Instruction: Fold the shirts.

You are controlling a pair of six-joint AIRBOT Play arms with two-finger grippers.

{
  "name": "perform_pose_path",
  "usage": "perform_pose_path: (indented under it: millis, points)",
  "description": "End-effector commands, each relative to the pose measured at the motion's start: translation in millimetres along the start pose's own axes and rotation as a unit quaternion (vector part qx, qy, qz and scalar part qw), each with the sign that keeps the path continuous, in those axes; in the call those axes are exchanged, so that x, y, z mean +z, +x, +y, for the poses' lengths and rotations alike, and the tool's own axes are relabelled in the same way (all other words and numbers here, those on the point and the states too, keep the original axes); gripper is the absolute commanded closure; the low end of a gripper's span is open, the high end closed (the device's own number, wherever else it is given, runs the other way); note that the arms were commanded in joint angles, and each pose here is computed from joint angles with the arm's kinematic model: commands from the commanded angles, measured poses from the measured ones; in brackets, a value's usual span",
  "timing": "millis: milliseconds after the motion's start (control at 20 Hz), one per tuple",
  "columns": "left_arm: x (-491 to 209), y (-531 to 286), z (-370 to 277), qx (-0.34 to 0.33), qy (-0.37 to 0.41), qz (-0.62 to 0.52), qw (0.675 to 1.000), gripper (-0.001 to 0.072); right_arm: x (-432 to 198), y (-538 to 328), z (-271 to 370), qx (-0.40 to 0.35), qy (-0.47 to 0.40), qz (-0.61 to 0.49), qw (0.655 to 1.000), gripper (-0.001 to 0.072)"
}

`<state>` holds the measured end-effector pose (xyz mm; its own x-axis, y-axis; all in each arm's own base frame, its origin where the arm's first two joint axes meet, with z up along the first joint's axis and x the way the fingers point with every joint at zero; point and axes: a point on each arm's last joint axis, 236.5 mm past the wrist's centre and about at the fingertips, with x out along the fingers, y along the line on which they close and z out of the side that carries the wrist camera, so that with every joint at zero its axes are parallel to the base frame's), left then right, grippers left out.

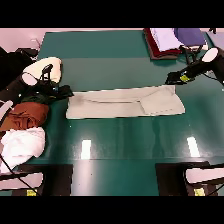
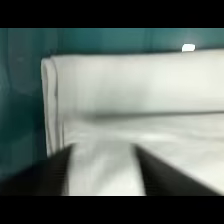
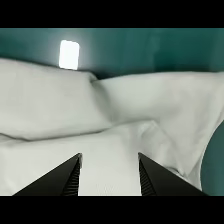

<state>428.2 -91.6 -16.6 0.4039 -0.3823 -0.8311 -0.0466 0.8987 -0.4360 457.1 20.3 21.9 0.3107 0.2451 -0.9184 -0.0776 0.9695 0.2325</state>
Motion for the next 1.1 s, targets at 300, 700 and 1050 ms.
perform_pose_path:
  millis: [300, 700, 1050]
  points:
    - [31, -45, -26, -0.004, 0.055, -0.015, 0.998, 0.0683, -54, -14, -77, 0.090, 0.127, 0.024, 0.987, 0.0121]
    - [-3, -24, -90, -0.035, 0.101, 0.019, 0.994, 0.0683, -92, 46, -91, 0.197, 0.207, 0.060, 0.956, 0.0116]
    - [-31, 12, -150, -0.070, 0.105, 0.029, 0.992, 0.0684, -76, 77, -52, 0.216, 0.147, 0.101, 0.960, 0.0460]
